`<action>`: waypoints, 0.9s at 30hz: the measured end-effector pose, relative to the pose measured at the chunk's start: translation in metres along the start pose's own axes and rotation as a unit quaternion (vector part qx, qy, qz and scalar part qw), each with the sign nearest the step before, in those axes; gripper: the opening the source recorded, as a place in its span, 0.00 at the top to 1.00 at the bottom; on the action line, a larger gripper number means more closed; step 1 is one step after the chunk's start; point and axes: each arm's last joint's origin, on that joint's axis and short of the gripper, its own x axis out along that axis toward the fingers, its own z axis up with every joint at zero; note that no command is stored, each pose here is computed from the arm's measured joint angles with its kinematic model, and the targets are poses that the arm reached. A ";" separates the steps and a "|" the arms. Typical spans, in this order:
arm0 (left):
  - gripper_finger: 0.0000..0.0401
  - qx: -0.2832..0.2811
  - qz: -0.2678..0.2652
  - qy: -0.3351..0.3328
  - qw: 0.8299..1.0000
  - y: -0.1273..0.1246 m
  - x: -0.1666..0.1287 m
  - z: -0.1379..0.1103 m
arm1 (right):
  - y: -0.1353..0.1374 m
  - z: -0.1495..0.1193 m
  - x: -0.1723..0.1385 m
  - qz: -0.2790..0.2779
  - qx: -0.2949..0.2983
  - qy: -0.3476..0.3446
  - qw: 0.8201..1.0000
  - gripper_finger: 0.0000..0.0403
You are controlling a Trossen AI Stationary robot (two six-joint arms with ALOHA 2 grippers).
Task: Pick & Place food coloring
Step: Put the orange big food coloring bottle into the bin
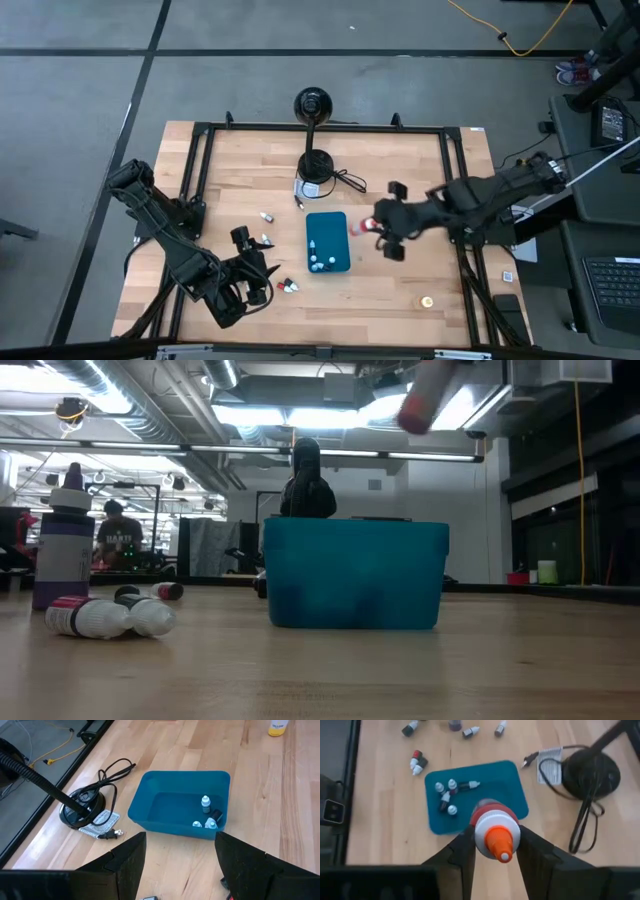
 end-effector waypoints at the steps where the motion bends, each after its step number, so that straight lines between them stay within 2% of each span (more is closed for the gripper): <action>1: 0.43 0.000 0.000 0.000 1.000 0.000 0.000 0.000 | -0.003 0.006 0.004 -0.001 -0.007 0.002 1.000 0.70; 6: 0.43 0.000 0.001 0.000 1.000 0.000 0.000 0.000 | -0.019 0.032 0.035 0.006 -0.039 0.031 0.999 0.70; 9: 0.43 -0.004 0.001 0.000 1.000 0.000 0.000 0.000 | -0.026 0.039 0.058 0.011 -0.056 0.058 0.997 0.70; 19: 0.43 -0.005 0.000 -0.001 1.000 0.000 0.000 0.000 | -0.040 0.034 0.128 0.005 -0.086 0.147 0.985 0.70; 27: 0.43 -0.005 0.000 -0.001 1.000 0.000 0.000 0.000 | -0.045 0.031 0.163 0.015 -0.098 0.165 0.981 0.70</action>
